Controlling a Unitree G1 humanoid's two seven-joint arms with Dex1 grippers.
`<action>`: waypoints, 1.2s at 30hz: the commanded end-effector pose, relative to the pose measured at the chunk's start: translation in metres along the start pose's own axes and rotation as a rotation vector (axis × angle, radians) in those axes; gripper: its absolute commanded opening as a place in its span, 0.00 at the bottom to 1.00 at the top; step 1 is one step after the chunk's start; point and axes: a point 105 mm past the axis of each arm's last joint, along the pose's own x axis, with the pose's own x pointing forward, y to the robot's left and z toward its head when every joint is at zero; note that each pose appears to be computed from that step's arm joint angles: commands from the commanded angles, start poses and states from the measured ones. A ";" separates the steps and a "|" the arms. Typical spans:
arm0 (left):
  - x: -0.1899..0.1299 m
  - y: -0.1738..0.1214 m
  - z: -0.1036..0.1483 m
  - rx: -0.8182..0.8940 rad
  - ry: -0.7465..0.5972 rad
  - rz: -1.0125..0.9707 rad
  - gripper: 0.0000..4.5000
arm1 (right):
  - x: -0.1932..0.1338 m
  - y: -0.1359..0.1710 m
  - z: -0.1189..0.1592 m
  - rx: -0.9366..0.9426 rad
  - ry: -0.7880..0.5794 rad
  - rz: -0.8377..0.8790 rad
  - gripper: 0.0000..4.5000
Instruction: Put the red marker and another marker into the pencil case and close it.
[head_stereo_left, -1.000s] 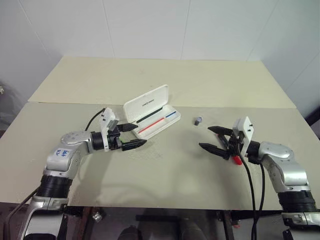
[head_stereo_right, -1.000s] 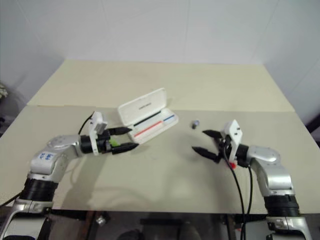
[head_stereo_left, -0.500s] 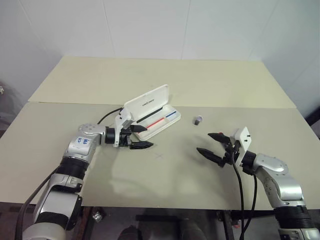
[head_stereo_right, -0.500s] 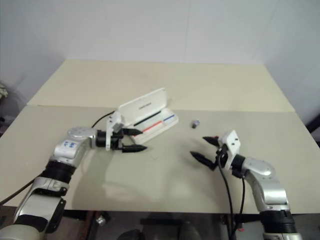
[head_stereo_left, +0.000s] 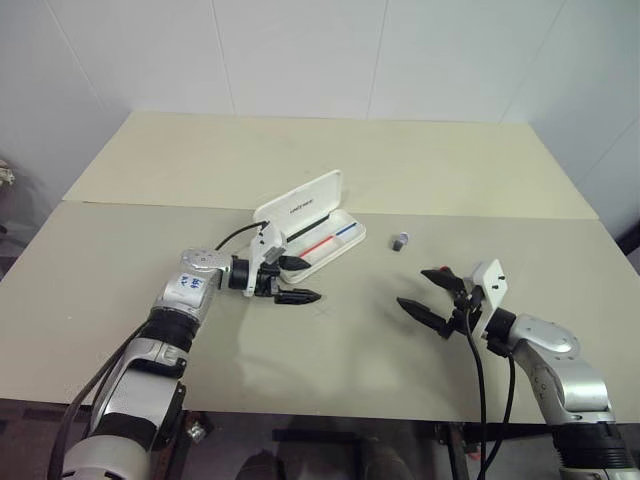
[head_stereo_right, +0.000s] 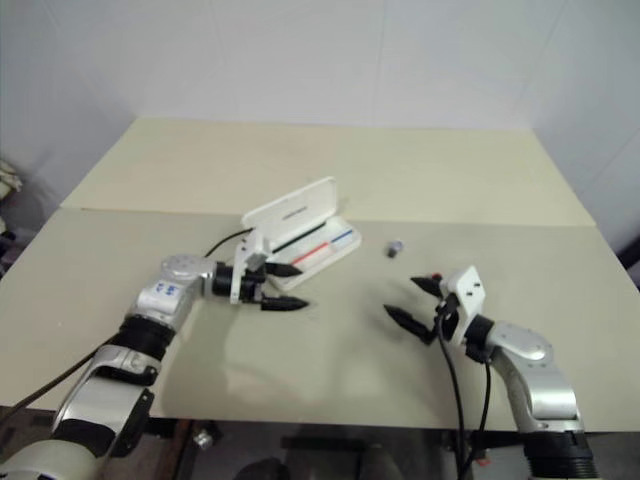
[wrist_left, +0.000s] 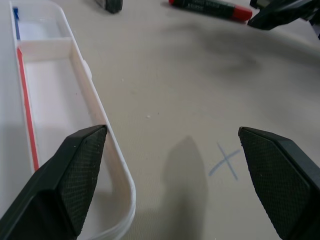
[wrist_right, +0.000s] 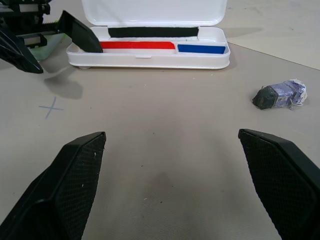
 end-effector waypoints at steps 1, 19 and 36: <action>0.006 0.002 0.008 0.034 0.011 -0.012 0.99 | -0.002 0.000 0.015 -0.038 -0.052 -0.009 1.00; 0.016 0.006 0.008 0.169 0.124 -0.028 0.99 | -0.004 -0.004 0.016 -0.045 -0.056 -0.021 1.00; 0.006 -0.007 0.032 0.261 0.132 -0.006 0.99 | 0.001 -0.006 0.018 -0.049 -0.065 -0.024 1.00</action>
